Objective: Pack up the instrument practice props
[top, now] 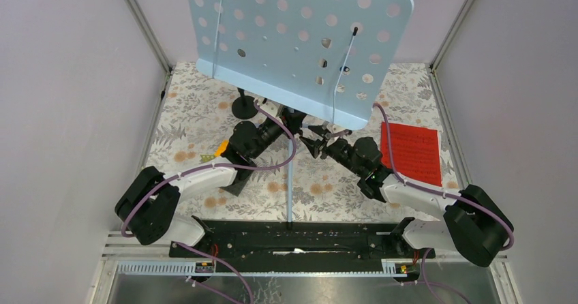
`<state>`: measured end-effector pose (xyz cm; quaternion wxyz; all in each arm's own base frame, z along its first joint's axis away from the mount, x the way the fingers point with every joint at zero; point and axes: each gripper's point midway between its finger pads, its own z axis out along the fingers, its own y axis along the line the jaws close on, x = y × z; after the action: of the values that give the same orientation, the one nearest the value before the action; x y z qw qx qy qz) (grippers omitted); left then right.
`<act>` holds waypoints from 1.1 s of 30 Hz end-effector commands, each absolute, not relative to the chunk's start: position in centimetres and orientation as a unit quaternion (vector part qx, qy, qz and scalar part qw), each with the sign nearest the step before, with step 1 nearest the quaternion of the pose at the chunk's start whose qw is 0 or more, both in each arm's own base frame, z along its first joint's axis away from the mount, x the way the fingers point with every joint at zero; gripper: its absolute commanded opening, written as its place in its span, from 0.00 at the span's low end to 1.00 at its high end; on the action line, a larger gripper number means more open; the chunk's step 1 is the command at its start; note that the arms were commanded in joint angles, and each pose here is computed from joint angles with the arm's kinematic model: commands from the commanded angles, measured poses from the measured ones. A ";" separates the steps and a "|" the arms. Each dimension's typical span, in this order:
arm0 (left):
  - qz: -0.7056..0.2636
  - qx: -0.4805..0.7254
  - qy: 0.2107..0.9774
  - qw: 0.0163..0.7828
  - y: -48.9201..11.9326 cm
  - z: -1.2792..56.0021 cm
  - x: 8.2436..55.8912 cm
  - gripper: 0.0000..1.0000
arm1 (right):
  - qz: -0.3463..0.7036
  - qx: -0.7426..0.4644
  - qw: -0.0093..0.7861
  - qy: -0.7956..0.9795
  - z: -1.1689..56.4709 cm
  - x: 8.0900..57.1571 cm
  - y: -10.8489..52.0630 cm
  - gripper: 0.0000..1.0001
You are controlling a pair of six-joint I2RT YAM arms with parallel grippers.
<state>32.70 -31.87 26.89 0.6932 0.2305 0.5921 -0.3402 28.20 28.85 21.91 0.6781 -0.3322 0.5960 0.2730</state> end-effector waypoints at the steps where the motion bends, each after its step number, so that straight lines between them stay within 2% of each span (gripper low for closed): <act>1: -0.329 0.177 0.738 0.562 -30.9 15.9 33.0 0.00 | 0.280 -0.348 0.696 0.562 24.5 28.6 30.3 0.51; 6: -0.328 0.179 0.741 0.558 -31.0 15.6 33.1 0.00 | 0.278 -0.351 0.697 0.560 24.7 29.0 30.6 0.46; 11: -0.327 0.180 0.741 0.559 -31.0 15.6 33.2 0.00 | 0.265 -0.373 0.685 0.567 23.8 29.5 31.2 0.22; 15: -0.326 0.180 0.741 0.559 -30.9 15.5 33.2 0.00 | 0.255 -0.398 0.677 0.564 23.1 29.4 31.4 0.15; 16: -0.326 0.181 0.741 0.559 -31.0 15.5 33.2 0.00 | 0.251 -0.410 0.678 0.556 23.1 29.3 31.5 0.11; 17: -0.326 0.181 0.741 0.559 -31.0 15.5 33.2 0.00 | 0.244 -0.425 0.680 0.546 23.0 29.0 31.5 0.00; 21: -0.325 0.181 0.742 0.558 -31.0 15.4 33.2 0.00 | 0.195 -0.496 0.688 0.492 22.1 28.1 31.1 0.00; 33: -0.328 0.183 0.742 0.555 -31.2 15.2 33.2 0.00 | 0.006 -0.692 0.616 0.376 18.8 26.9 29.8 0.00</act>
<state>32.89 -32.48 26.94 0.6940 0.2351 0.5833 -0.3506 28.52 30.15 21.81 0.6777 -0.5908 0.4314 0.0746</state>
